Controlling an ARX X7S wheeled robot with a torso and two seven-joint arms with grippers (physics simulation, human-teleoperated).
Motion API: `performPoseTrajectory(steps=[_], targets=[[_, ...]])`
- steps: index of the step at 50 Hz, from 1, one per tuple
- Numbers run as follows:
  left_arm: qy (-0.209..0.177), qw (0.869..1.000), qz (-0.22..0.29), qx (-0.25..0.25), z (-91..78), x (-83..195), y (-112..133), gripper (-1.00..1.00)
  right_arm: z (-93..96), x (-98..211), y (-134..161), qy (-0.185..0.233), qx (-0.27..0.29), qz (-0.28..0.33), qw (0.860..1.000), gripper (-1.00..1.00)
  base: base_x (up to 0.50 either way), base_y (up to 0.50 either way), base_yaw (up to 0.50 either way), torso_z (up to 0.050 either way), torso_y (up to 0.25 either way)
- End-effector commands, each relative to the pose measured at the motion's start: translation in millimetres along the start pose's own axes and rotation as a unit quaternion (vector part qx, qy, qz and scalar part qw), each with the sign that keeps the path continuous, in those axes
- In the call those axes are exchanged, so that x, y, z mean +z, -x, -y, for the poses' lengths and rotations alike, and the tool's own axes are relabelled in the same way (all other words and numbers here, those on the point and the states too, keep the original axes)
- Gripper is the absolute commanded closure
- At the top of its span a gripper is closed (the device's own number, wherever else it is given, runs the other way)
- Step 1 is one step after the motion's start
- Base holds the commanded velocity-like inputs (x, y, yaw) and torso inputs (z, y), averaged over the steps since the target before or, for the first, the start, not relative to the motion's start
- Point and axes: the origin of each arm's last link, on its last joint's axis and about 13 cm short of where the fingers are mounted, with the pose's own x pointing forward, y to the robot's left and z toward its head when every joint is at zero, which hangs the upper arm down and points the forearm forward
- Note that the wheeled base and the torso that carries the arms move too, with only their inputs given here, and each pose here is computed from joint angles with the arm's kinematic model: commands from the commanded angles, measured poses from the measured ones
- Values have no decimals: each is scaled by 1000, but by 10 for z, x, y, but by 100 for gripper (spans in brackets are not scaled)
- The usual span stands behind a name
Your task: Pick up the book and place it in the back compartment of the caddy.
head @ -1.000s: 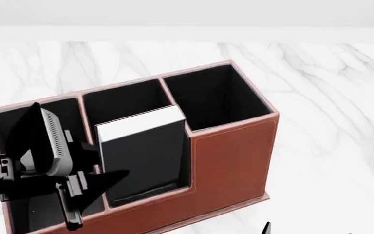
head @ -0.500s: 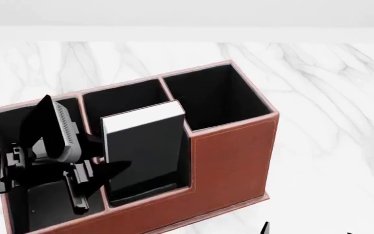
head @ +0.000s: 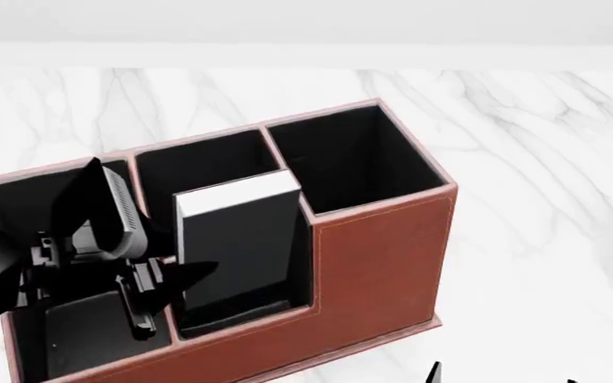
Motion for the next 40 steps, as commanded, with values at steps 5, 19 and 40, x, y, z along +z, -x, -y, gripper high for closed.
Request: performPoseTrajectory(steps=[5,19,40], targets=[[19,999,35,15,-66,2,-86,100,-2,-10,1,1,0,-1,1000,-100,0,0,0,0,2],[20,999,30,16,-51,-43,-131,100,-1,-10,0,1,1,0,1000,-100,0,0,0,1,1],[35,999,29,20,10,-125,-191,100,0,-11,-1,1,0,0,1000,-100,0,0,-1,0,1]])
